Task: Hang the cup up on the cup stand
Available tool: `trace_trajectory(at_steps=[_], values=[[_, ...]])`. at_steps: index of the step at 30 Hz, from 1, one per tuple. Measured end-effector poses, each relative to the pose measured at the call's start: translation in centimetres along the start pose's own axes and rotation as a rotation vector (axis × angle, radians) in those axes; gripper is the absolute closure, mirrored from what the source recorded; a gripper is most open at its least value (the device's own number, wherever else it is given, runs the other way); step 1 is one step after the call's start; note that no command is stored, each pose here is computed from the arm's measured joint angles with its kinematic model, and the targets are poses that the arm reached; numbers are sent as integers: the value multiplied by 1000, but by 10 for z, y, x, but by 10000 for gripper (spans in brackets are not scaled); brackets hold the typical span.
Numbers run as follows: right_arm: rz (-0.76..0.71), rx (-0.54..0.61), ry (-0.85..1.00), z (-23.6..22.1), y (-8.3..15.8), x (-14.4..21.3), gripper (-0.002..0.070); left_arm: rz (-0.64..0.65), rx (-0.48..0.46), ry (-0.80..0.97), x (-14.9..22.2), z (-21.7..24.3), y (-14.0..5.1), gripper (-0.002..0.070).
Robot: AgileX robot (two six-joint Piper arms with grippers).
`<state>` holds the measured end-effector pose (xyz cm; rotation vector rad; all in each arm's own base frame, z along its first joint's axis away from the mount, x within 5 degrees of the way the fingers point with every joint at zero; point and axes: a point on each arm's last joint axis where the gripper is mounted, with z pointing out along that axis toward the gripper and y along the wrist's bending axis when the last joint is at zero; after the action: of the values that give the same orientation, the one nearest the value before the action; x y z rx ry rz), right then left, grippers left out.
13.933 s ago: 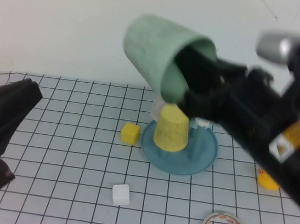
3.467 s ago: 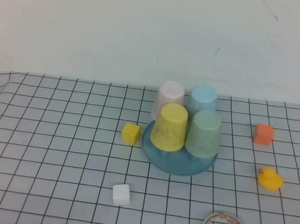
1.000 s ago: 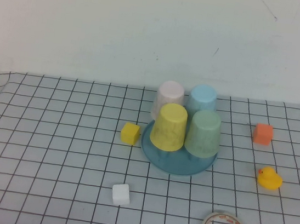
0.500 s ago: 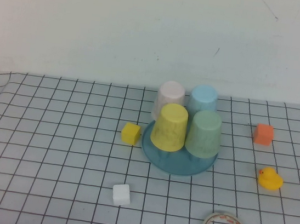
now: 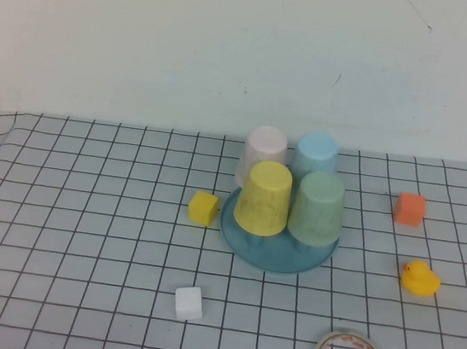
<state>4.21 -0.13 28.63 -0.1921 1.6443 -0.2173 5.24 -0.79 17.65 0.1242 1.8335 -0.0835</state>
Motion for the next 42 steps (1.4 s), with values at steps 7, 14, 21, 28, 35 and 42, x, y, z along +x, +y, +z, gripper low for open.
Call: trace_trajectory(at_steps=[7,14,21,28,35,42], values=[[64,21,-11,18,19,76,678,0,0,0,0,0,0,675],[131,-10,174,21,27,107,678,0,0,0,0,0,0,675],[215,-2,244,19,27,111,678,0,0,2,0,0,0,676],[238,3,249,19,27,111,678,0,0,2,0,0,0,676],[239,4,249,19,27,111,678,0,0,2,0,0,0,676],[241,4,249,19,27,111,678,-2,0,2,0,0,0,676]])
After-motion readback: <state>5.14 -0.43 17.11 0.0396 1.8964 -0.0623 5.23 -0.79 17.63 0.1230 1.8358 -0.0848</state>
